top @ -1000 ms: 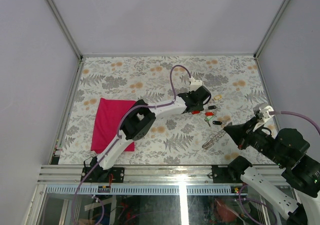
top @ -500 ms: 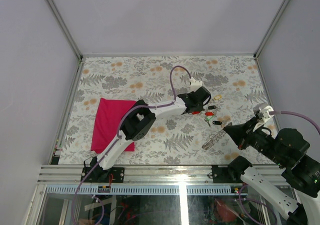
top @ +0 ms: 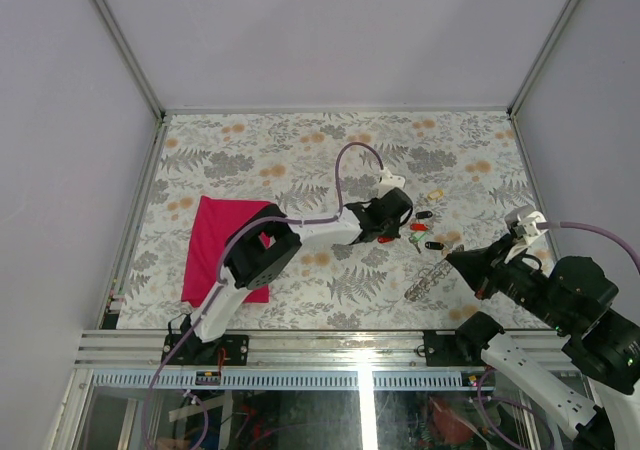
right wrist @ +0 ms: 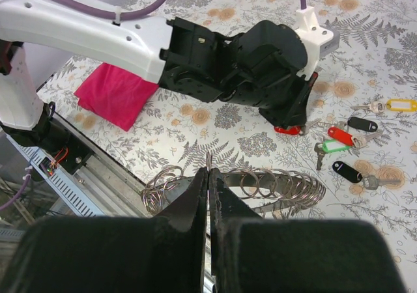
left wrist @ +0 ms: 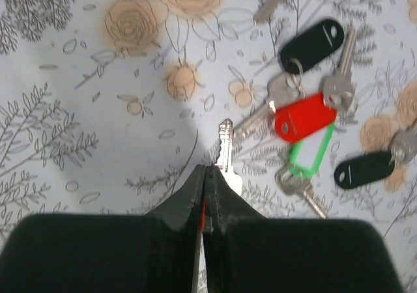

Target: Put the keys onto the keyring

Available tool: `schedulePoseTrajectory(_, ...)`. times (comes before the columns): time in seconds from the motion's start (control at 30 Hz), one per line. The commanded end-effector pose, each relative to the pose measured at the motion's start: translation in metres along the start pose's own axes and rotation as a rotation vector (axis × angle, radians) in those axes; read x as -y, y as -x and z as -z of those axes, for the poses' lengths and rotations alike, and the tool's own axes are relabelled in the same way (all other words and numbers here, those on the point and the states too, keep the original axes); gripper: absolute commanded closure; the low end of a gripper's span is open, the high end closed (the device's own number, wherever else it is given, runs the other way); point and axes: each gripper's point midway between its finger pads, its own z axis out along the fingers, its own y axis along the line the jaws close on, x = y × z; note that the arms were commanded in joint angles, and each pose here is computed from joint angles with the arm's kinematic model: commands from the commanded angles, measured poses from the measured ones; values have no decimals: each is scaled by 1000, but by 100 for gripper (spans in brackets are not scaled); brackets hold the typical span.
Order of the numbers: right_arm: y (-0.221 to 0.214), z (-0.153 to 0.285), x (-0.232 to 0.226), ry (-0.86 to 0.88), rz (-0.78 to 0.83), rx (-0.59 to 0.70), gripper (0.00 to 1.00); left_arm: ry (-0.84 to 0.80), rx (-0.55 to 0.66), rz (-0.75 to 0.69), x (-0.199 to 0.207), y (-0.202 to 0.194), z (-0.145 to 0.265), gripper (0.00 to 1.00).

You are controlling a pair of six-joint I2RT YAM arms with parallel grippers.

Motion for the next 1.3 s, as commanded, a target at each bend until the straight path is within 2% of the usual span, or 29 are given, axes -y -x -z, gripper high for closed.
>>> schedulePoseTrajectory(0.0,18,-2,-7,35,8,71,100,-36,-42,-133,-4,-31,14,100)
schedulePoseTrajectory(0.23,16,-4,-6,32,12,64,100,-92,-56,-220,-21,-68,53,100)
schedulePoseTrajectory(0.33,14,-5,-7,36,13,62,100,-138,-33,-222,-24,-68,73,99)
schedulePoseTrajectory(0.53,13,-7,-8,44,11,56,100,-244,67,-276,-6,-38,107,75)
schedulePoseTrajectory(0.67,15,-4,-8,42,8,63,100,-219,100,-261,-4,-20,118,69)
schedulePoseTrajectory(0.77,14,-4,-7,37,5,64,100,-156,98,-148,-9,-12,120,64)
schedulePoseTrajectory(0.97,12,-5,-6,36,3,62,100,40,104,247,-31,-23,120,58)
schedulePoseTrajectory(1.1,11,-6,-7,39,5,58,100,125,129,331,-30,-29,119,54)
schedulePoseTrajectory(1.27,10,-4,-7,41,5,60,100,158,86,380,-20,-45,112,52)
